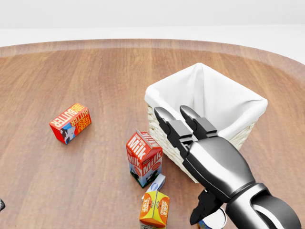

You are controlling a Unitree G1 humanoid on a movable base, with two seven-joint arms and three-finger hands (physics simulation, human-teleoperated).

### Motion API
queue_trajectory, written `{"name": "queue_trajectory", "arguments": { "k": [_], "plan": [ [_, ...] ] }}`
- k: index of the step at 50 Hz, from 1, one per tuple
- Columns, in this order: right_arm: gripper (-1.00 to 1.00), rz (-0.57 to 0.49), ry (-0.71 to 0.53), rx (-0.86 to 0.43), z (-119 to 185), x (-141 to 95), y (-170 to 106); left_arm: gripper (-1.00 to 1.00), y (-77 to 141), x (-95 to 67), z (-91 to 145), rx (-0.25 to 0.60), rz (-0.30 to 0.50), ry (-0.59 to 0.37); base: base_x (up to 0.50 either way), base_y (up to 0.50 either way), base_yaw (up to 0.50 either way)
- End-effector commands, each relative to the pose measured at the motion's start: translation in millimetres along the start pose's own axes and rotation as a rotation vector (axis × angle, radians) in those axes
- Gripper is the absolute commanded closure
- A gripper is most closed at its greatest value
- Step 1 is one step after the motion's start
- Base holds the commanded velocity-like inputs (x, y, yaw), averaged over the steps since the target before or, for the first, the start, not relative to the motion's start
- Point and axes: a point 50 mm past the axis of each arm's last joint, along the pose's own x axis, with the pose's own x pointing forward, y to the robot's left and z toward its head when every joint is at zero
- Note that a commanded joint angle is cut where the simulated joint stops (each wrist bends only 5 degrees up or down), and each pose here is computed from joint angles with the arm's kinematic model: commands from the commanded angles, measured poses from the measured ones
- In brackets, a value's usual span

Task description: Pick up the orange juice, and put it in the basket.

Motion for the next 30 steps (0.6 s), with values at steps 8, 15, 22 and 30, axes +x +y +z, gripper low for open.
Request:
{"name": "queue_trajectory", "arguments": {
  "k": [8,15,22,30],
  "plan": [
    [-1.0,0.034,0.023,-0.002,-2,7,13,-1.0,1,0.2,0,-0.023,0.016,0.013,0.0,0.0,0.0],
    [-1.0,0.049,0.028,0.005,-2,11,22,-1.0,0,0.2,0,-0.009,0.007,0.003,0.0,0.0,0.0],
    [-1.0,0.062,0.029,0.013,-1,14,30,-1.0,0,0.1,0,-0.007,0.005,0.002,0.0,0.0,0.0],
    [-1.0,0.072,0.039,0.018,-2,15,38,-1.0,0,0.1,0,-0.006,0.005,0.002,0.0,0.0,0.0]
  ]
}}
